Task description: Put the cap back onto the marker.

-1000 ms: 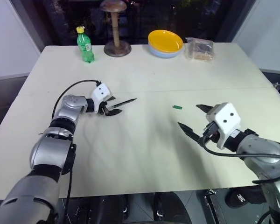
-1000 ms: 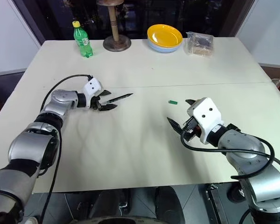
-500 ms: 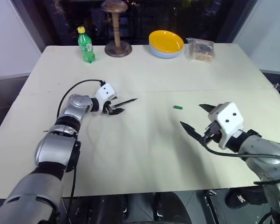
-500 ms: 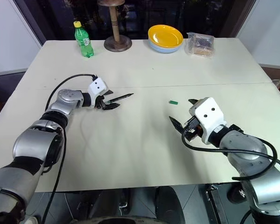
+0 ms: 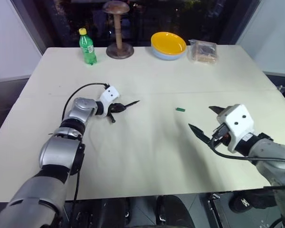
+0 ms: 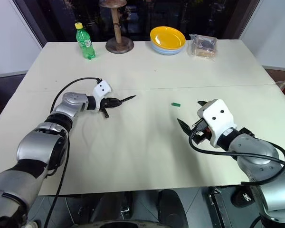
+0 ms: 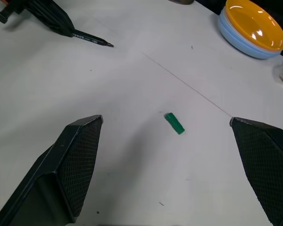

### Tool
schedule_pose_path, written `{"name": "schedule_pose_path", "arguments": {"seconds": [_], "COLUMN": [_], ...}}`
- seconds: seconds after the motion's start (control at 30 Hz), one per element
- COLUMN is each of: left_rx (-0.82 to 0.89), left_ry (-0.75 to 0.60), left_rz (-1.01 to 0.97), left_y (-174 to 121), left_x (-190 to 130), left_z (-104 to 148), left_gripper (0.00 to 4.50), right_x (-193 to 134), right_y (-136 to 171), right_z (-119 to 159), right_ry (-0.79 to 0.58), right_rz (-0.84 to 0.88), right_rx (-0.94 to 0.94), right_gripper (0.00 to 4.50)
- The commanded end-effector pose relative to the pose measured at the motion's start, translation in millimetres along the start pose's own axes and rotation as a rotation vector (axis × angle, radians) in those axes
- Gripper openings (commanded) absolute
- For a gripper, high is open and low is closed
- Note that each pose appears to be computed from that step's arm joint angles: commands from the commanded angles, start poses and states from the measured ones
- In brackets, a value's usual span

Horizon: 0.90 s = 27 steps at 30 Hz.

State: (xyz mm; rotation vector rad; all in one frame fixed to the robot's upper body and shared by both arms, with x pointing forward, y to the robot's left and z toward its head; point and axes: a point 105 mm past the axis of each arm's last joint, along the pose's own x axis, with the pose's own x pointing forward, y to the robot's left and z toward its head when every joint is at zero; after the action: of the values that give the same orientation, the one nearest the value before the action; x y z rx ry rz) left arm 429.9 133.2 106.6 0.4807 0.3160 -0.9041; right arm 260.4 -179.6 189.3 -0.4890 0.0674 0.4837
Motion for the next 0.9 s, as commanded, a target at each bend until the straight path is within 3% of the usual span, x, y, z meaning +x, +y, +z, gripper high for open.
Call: {"name": "schedule_pose_path", "arguments": {"seconds": [0.03,0.2,0.4,0.57,0.9], "left_rx": [-0.019,0.015,0.075,0.118,0.144], "left_ry": [0.086,0.072,-0.088,-0.192,-0.255], "left_rz": [-0.009,-0.020,-0.042,-0.098,-0.142], "left_y": [-3.8,-2.8,9.5,11.7,-19.9], "left_x": [-1.0,-2.9,-19.8,-42.6,-91.4], "left_z": [-20.6,-15.9,21.0,35.8,38.3], "left_gripper": [0.02,0.02,0.02,0.02,0.02], "right_x": [-6.8,-5.0,10.3,36.7,86.9], "right_y": [-3.5,-4.1,-21.1,-34.9,-57.8], "right_z": [13.5,13.4,3.4,-17.4,-54.3], "right_ry": [-0.039,-0.038,-0.033,-0.017,0.027], "right_rz": [-0.022,-0.007,0.034,0.114,0.251], "right_rx": [-0.049,-0.057,-0.063,-0.050,-0.045], "right_gripper": [4.50,4.50,4.50,4.50,4.50]}}
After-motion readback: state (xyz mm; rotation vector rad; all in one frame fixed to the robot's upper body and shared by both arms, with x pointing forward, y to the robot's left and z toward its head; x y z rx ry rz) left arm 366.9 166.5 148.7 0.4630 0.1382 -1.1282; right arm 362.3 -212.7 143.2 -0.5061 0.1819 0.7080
